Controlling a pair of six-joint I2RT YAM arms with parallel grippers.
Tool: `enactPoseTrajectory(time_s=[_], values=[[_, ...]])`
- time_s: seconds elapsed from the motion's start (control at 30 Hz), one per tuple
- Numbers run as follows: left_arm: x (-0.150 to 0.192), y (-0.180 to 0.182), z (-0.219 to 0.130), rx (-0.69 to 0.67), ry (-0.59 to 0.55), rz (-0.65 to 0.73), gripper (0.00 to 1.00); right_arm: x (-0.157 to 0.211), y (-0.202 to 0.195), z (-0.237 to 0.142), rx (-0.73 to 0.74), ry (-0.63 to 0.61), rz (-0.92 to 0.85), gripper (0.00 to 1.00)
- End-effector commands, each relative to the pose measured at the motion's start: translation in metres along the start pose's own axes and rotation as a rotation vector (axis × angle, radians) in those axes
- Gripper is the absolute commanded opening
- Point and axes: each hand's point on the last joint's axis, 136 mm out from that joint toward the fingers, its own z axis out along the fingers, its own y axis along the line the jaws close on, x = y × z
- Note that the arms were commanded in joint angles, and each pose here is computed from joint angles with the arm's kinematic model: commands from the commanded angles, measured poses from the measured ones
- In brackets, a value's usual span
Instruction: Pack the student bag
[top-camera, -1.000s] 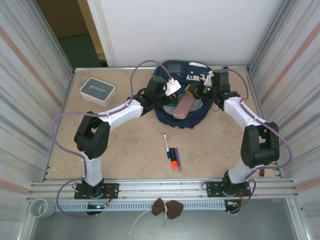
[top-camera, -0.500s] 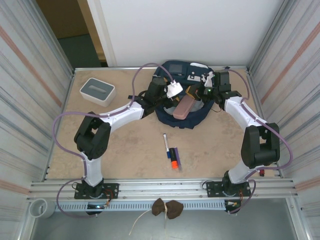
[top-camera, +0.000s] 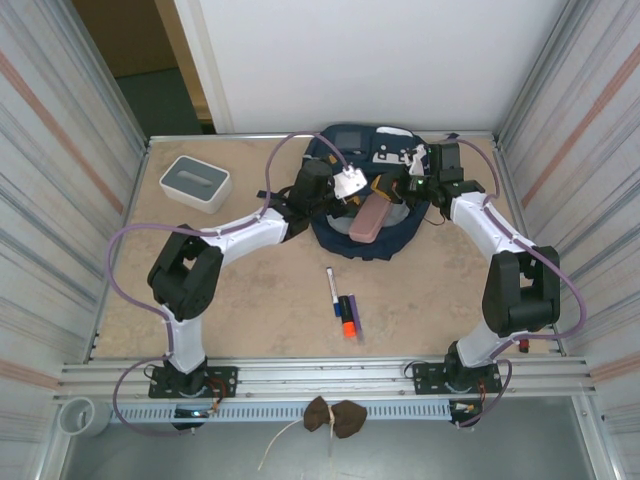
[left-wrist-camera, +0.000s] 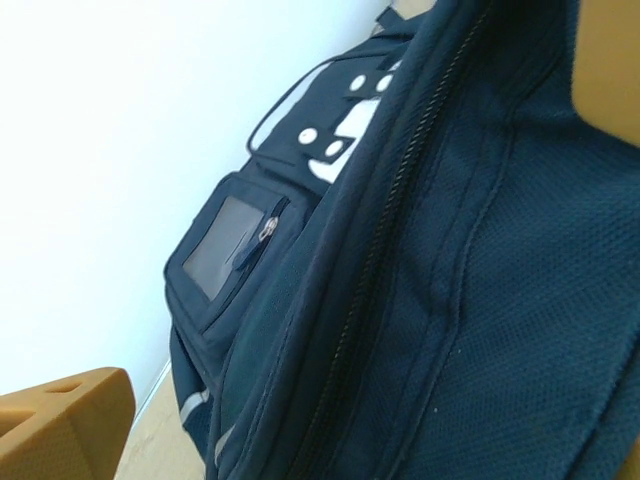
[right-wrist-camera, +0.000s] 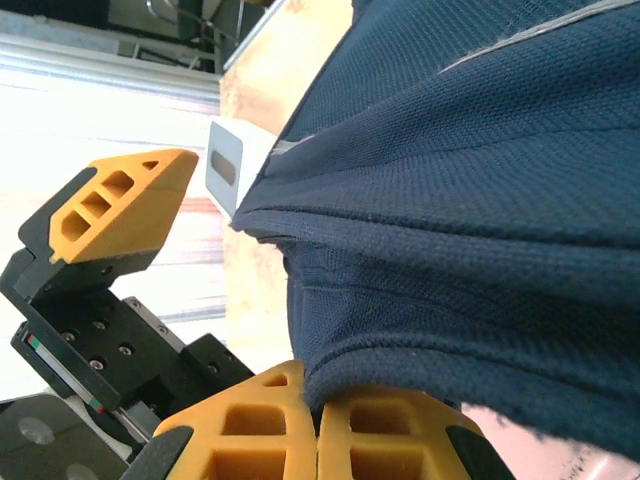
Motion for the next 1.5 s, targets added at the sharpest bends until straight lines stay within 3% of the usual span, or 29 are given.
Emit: enactPoseTrajectory(time_s=[0.0,0.27,0.33,0.43,0.6,0.87,1.07,1.2,1.47], values=[[-0.029,0.003,0.004,0.049,-0.088,0.046,0.9,0.011,0.033,-0.014,-0.09,0.063,-0.084,0.0],[-0.026,-0.012,0.019,0.125,-0.068,0.0,0.47,0.0,0.016,-0.015,-0.065,0.049,-0.057,0.03],[-0.024,-0.008,0.021,0.12,-0.035,-0.023,0.23,-0.002,0.013,-0.018,-0.04,0.035,-0.065,0.1],[-0.023,-0.001,0.018,0.096,0.0,-0.074,0.13,-0.002,-0.002,-0.028,0.061,-0.017,-0.095,0.27],[-0.021,0.016,0.007,0.055,0.041,-0.19,0.05,0.007,-0.033,-0.05,0.231,-0.129,-0.133,0.47],[-0.021,0.017,0.0,0.081,0.041,-0.283,0.03,0.067,-0.074,-0.038,0.347,-0.15,-0.112,0.62],[-0.025,0.015,-0.001,0.1,0.026,-0.295,0.03,0.081,-0.091,-0.026,0.468,-0.186,-0.171,0.74],[-0.026,0.013,0.0,0.107,0.022,-0.301,0.03,0.081,-0.088,-0.008,0.441,-0.168,-0.147,0.75],[-0.028,0.013,-0.005,0.114,0.013,-0.306,0.03,0.071,-0.089,0.014,0.411,-0.17,-0.101,0.62]])
